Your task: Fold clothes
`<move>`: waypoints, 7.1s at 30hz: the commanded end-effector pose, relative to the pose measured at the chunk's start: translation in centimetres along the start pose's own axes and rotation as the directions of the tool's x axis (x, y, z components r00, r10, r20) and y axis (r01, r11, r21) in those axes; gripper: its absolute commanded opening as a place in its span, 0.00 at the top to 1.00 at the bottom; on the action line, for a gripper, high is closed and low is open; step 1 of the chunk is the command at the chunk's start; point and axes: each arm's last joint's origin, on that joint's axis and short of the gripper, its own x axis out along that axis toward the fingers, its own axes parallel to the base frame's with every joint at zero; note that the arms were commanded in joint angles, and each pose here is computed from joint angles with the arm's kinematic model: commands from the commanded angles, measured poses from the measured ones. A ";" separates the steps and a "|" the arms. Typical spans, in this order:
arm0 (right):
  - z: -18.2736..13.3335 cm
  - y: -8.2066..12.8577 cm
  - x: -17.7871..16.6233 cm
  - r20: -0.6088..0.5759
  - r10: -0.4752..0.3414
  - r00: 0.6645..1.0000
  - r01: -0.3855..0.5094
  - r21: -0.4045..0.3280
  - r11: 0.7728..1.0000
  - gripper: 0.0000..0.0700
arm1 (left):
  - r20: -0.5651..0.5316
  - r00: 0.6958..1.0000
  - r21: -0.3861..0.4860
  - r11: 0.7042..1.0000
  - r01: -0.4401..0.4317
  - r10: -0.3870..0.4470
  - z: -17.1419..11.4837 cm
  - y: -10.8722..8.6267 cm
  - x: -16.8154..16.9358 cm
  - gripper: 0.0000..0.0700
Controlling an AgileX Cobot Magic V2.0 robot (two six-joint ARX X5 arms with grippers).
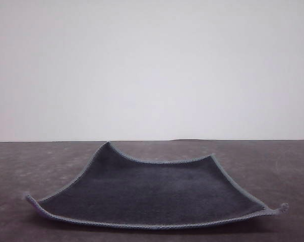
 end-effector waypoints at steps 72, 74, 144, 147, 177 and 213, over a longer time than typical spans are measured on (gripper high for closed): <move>13.8 0.3 5.6 -0.138 0.127 0.982 -0.101 0.182 0.978 0.99 | -0.002 0.991 -0.242 0.961 0.131 -0.136 15.0 -0.2 3.9 0.96; 14.4 0.4 7.1 -0.178 0.191 0.965 -0.154 0.199 0.968 0.99 | -0.049 0.981 -0.235 0.957 0.171 -0.188 16.1 -0.4 5.4 0.96; 3.9 7.9 21.3 -0.524 0.668 0.529 -0.449 0.495 0.744 0.36 | -0.498 0.560 -0.435 0.750 0.499 -0.662 8.3 -10.8 23.8 0.55; 3.1 8.0 21.8 -0.518 0.679 0.521 -0.444 0.514 0.733 0.36 | -0.502 0.545 -0.440 0.741 0.508 -0.672 8.5 -11.3 24.5 0.55; 2.1 9.7 22.5 -0.495 0.703 0.510 -0.458 0.536 0.709 0.63 | -0.579 0.474 -0.426 0.742 0.518 -0.663 6.8 -12.5 25.0 0.55; 2.8 8.6 22.5 -0.473 0.799 0.372 -0.486 0.634 0.602 1.00 | -0.738 0.405 -0.253 0.778 0.575 -0.540 8.2 -12.2 24.3 0.99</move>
